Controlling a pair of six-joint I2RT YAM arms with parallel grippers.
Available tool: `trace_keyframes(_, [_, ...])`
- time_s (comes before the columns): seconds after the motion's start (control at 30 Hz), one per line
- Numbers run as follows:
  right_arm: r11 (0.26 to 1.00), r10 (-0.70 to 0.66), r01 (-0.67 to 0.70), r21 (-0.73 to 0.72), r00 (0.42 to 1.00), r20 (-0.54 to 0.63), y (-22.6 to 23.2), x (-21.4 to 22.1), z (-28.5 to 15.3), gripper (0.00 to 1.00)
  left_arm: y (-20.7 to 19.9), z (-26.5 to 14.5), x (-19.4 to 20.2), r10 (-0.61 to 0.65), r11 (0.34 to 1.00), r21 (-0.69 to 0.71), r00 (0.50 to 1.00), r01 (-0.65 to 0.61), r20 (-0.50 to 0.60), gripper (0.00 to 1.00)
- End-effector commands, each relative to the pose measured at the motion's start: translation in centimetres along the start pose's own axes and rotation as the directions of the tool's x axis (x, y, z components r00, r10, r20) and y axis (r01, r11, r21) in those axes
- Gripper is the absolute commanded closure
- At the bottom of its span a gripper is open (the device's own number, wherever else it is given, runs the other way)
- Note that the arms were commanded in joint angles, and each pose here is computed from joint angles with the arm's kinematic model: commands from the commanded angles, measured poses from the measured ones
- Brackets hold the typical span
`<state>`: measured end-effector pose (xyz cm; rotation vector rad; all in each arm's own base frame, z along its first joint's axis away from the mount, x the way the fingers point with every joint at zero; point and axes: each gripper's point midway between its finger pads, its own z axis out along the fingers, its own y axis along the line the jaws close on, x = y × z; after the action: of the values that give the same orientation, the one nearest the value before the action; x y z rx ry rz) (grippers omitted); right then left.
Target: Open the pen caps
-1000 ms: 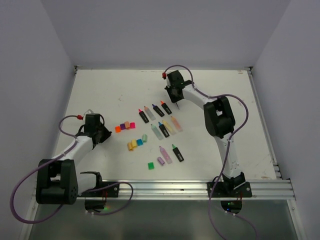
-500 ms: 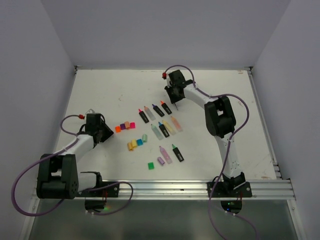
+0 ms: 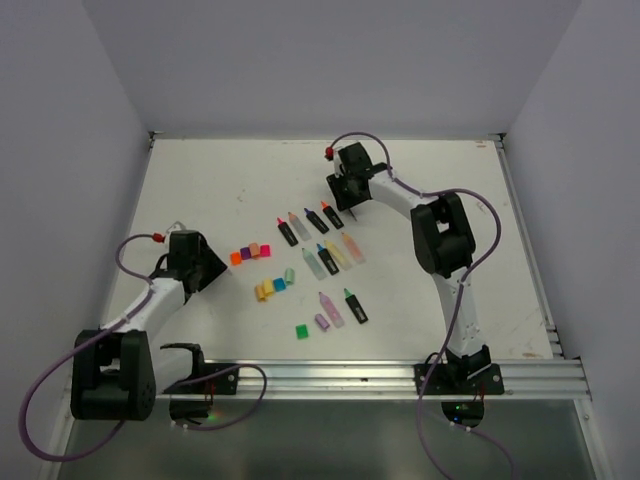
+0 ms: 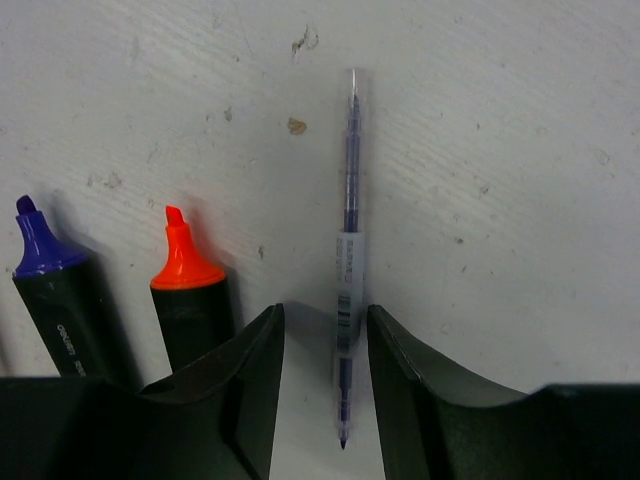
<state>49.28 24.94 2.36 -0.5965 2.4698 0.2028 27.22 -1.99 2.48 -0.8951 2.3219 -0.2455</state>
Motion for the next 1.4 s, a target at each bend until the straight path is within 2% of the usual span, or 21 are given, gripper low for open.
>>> trace_keyframes(0.0, [0.997, 0.049, -0.057, 0.055, 0.989, 0.142, -0.9, -4.0, -4.8, 0.57, 0.3, -1.9, -1.7, -0.031, 0.999, -0.015, 0.996, 0.033, 0.084, 0.47])
trace_keyframes(0.1, [0.979, 0.11, -0.144, 0.147, 0.969, 0.22, -3.2, -5.5, -8.5, 0.56, -1.7, -4.3, -4.4, -0.043, 0.998, 0.058, 0.984, 0.033, 0.175, 0.45])
trace_keyframes(0.2, [0.945, 0.206, -0.257, 0.203, 0.948, 0.241, -6.0, -4.6, -10.8, 0.5, -3.4, -6.2, -6.5, -0.036, 0.995, 0.102, 0.974, 0.013, 0.223, 0.42])
trace_keyframes(0.33, [0.846, 0.362, -0.412, 0.34, 0.91, 0.201, -11.6, -0.3, -13.9, 0.49, -6.0, -6.5, -6.3, -0.032, 0.979, 0.203, 0.984, -0.005, 0.175, 0.41])
trace_keyframes(0.43, [0.777, 0.427, -0.453, 0.438, 0.89, 0.163, -15.3, 3.5, -14.9, 0.5, -8.4, -6.0, -5.4, 0.0, 0.963, 0.265, 0.988, -0.042, 0.156, 0.41])
trace_keyframes(0.53, [0.746, 0.467, -0.469, 0.472, 0.874, 0.13, -17.2, 6.4, -15.2, 0.51, -11.6, -6.1, -3.6, 0.08, 0.943, 0.312, 0.988, -0.118, 0.131, 0.41])
trace_keyframes(0.63, [0.732, 0.485, -0.474, 0.489, 0.867, 0.115, -18.2, 8.1, -15.2, 0.53, -14.3, -6.6, -2.3, 0.134, 0.906, 0.386, 0.983, -0.171, 0.122, 0.41])
trace_keyframes(0.83, [0.722, 0.517, -0.472, 0.505, 0.854, 0.059, -19.2, 10.4, -13.3, 0.55, -16.4, -7.7, -2.3, 0.157, 0.862, 0.467, 0.979, -0.199, 0.128, 0.41])
trace_keyframes(1.27, [0.721, 0.593, -0.519, 0.459, 0.805, -0.021, -19.4, 15.3, -9.7, 0.59, -17.7, -8.2, -1.6, 0.2, 0.834, 0.501, 0.973, -0.233, 0.119, 0.41])
trace_keyframes(1.37, [0.733, 0.603, -0.524, 0.433, 0.796, -0.057, -18.7, 16.2, -8.7, 0.65, -18.2, -8.5, -1.4, 0.209, 0.827, 0.508, 0.971, -0.24, 0.117, 0.41])
